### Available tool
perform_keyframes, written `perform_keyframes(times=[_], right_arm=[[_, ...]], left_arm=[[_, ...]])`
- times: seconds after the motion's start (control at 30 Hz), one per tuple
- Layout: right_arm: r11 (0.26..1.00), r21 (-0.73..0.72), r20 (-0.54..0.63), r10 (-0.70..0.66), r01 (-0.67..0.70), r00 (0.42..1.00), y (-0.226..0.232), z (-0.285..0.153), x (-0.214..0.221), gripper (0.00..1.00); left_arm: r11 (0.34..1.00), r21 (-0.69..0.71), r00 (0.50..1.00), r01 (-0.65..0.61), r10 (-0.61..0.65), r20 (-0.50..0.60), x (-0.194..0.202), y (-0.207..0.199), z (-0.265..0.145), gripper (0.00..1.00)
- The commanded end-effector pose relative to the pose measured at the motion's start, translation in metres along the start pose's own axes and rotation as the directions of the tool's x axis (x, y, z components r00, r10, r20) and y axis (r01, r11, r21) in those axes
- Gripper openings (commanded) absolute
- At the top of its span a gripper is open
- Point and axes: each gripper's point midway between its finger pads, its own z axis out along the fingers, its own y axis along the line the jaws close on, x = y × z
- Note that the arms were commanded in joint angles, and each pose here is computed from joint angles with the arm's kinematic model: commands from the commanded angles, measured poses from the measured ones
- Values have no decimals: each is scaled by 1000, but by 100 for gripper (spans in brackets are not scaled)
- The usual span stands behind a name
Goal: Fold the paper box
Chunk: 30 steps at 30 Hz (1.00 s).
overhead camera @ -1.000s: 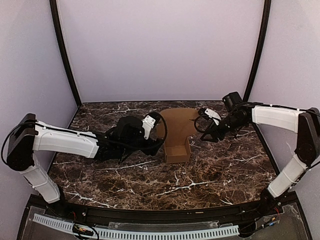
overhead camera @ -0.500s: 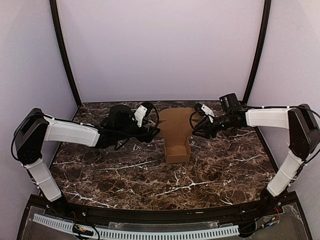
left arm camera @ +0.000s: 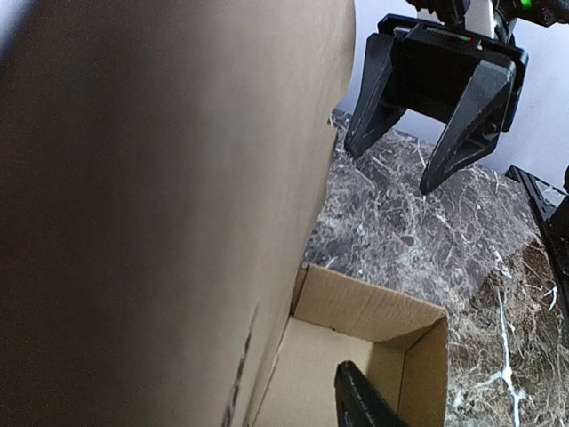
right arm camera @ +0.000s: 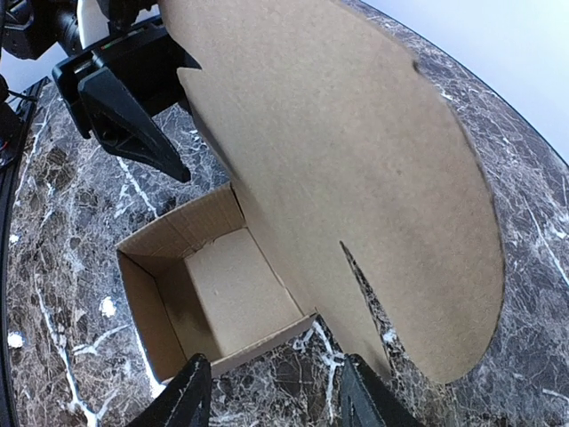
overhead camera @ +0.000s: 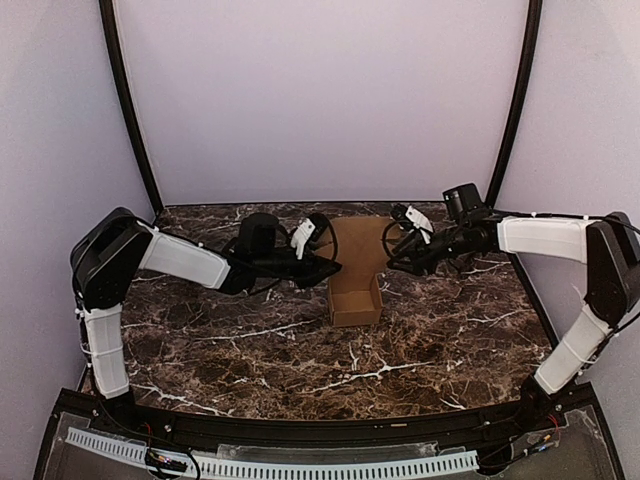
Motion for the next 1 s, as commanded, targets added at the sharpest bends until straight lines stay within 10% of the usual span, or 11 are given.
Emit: perform_keyframes(times=[0.0,0.4,0.73,0.97], right_arm=[[999,36,-25,-11,12,1000,2,-17,4,49],[997,63,52,36,-40,998,-32,-46,5,53],[997,-68,103,27,-20,994,-25,-17,-15,57],[998,-59,122,44,-37,992,-18,-10,-29,41]], left_arm=[[997,65,992,-47,39,118,-40,-4,5,40],[986,167,990,-5,-18,137,-47,-7,17,2],[970,232,975,75,-121,189,-68,-22,-1,1],[966,214,953,148,-197,232,-78,-16,-4,1]])
